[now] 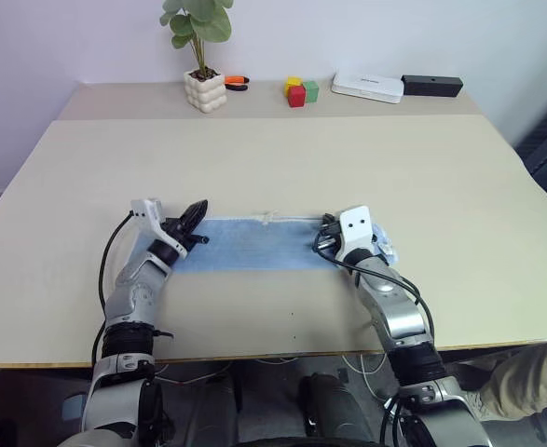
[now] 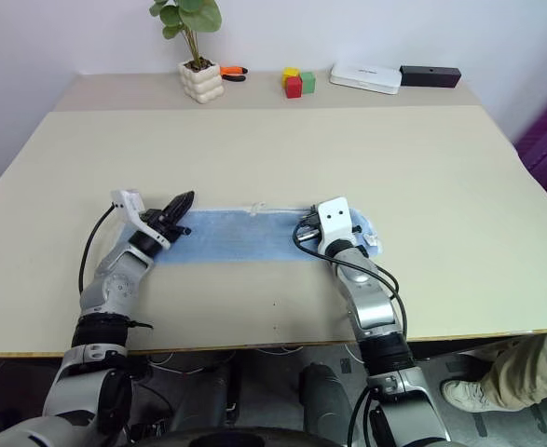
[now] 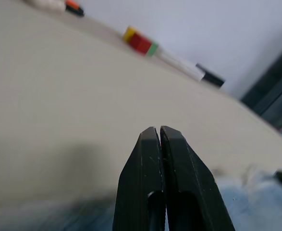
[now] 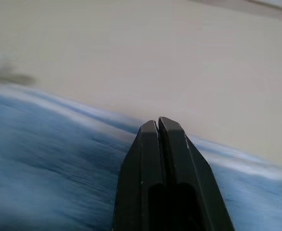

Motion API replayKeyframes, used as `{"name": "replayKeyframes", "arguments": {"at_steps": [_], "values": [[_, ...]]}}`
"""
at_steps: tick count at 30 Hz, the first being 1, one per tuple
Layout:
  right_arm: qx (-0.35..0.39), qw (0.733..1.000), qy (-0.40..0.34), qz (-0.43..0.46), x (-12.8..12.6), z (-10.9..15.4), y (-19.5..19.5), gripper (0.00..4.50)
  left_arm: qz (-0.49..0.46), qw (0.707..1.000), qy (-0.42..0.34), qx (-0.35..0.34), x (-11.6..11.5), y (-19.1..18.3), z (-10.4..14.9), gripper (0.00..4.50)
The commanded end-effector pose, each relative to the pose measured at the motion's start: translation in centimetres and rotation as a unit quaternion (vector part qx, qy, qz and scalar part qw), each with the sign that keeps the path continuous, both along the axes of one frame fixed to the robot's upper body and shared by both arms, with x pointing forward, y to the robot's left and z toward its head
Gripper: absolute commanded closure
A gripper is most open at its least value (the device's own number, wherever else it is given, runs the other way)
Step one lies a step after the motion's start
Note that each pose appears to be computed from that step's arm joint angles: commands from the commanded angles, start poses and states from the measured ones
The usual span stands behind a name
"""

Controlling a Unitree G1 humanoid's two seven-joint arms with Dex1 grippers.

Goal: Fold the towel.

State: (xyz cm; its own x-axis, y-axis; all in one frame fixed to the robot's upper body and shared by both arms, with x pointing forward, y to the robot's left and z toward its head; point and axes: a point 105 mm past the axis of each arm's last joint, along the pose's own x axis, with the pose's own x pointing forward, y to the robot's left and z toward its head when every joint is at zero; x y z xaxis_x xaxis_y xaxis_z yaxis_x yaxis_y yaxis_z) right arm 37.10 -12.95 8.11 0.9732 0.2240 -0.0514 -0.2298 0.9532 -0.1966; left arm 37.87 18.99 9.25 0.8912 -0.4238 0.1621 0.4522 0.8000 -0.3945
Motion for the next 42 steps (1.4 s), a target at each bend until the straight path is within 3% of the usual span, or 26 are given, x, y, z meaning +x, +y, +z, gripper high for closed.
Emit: {"name": "replayKeyframes", "arguments": {"at_steps": [1,12,20,21,23,24,27,30,31,35,38,39,42], "values": [[-0.009,0.999,-0.009,-0.035,0.1,-0.2,-2.0,4.48,0.036,0.999,-0.001,0.024,0.0,2.9,-0.2,4.43],[-0.034,0.996,-0.005,-0.082,0.7,-0.3,-6.1,4.48,0.075,0.996,-0.016,0.056,-0.3,7.7,1.4,4.43],[-0.02,0.997,-0.018,-0.067,0.9,1.3,-6.8,4.48,0.039,0.999,-0.014,0.023,-0.8,6.5,2.8,4.43],[-0.01,0.998,-0.02,-0.059,0.9,1.7,-6.6,4.25,0.027,0.999,-0.019,0.021,-0.9,6.2,3.1,4.48],[0.026,0.998,-0.023,-0.043,0.8,2.8,-6.5,3.68,-0.01,0.998,-0.038,0.043,-1.5,5.3,3.8,3.95],[0.034,0.999,-0.024,-0.036,0.7,3.4,-6.5,3.12,-0.014,0.998,-0.039,0.045,-1.5,5.3,3.9,3.6],[0.039,0.998,-0.027,-0.031,0.6,4.9,-7.0,1.58,-0.03,0.994,-0.056,0.089,-1.7,4.9,4.8,2.13],[0.094,0.994,-0.021,-0.052,0.3,6.6,-8.7,0.04,-0.066,0.991,-0.073,0.094,-1.8,4.4,6.1,0.53],[0.139,0.988,-0.014,-0.064,0.1,7.2,-9.4,0.0,-0.087,0.989,-0.075,0.096,-1.9,4.1,6.4,0.04],[0.256,0.964,0.021,-0.064,-1.0,8.3,-10.6,0.0,-0.142,0.98,-0.09,0.111,-2.1,3.1,7.3,0.04],[0.441,0.895,0.065,0.001,-2.7,9.6,-10.0,0.0,-0.229,0.963,-0.099,0.1,-3.6,2.2,8.4,0.04],[0.468,0.879,0.082,0.034,-3.5,9.8,-9.5,0.0,-0.259,0.956,-0.1,0.097,-4.3,1.9,8.6,0.04],[0.481,0.866,0.122,0.055,-6.2,8.9,-9.0,0.0,-0.333,0.936,-0.09,0.066,-6.1,1.7,9.5,0.04]]}}
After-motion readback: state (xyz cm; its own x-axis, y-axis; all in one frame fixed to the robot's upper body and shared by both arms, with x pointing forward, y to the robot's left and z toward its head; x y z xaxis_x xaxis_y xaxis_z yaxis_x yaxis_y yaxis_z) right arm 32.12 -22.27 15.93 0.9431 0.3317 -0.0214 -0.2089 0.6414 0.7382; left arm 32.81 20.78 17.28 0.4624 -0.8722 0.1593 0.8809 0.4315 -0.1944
